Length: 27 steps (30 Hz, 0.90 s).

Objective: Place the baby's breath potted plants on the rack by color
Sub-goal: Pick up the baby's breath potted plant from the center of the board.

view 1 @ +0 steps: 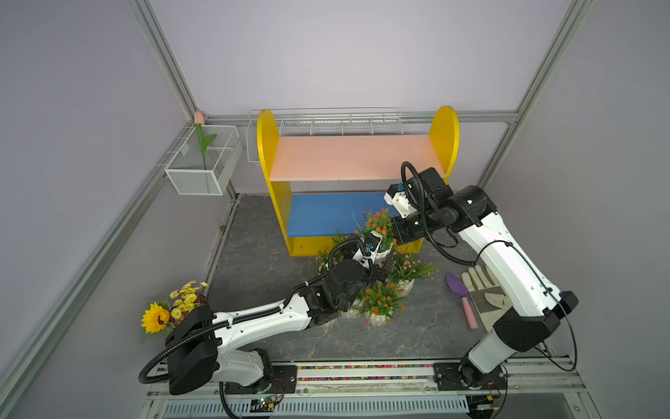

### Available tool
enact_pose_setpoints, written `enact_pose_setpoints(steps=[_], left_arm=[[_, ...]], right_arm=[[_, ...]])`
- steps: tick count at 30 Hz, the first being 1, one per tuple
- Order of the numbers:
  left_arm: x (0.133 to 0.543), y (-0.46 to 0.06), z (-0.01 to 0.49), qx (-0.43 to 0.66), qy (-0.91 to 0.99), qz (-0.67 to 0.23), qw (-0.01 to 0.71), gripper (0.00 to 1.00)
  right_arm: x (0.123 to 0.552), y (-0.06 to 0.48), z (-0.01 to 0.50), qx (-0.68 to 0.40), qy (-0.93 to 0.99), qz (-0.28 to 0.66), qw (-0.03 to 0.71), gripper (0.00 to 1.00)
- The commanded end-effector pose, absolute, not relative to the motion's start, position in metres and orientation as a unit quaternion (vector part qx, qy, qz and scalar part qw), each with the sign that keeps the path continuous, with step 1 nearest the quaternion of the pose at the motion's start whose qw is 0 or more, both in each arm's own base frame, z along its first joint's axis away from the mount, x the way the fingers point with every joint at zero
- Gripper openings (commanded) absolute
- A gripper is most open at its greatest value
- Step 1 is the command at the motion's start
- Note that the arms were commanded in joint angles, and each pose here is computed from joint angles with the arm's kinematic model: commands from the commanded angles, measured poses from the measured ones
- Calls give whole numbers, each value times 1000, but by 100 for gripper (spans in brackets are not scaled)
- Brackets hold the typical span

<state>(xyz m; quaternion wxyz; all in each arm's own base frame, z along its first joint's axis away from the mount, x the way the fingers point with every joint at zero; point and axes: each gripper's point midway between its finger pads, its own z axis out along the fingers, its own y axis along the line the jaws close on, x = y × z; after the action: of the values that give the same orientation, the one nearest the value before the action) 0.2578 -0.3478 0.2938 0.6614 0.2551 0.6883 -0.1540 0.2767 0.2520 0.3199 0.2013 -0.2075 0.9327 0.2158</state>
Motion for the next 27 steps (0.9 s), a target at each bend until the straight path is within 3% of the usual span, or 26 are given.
enact_pose_setpoints(steps=[1, 7, 13, 20, 27], left_arm=[[266, -341, 323, 199, 672, -163, 695, 99], [267, -342, 323, 197, 671, -161, 697, 100], [267, -344, 316, 209, 677, -156, 688, 93], [264, -346, 310, 227, 682, -156, 678, 67], [259, -352, 306, 257, 684, -157, 664, 47]], right_arm=[[248, 266, 337, -223, 916, 275, 187, 10], [245, 266, 335, -220, 916, 277, 187, 9], [248, 264, 333, -220, 918, 270, 191, 9], [253, 262, 332, -214, 917, 271, 198, 9], [260, 256, 331, -204, 919, 266, 210, 13]])
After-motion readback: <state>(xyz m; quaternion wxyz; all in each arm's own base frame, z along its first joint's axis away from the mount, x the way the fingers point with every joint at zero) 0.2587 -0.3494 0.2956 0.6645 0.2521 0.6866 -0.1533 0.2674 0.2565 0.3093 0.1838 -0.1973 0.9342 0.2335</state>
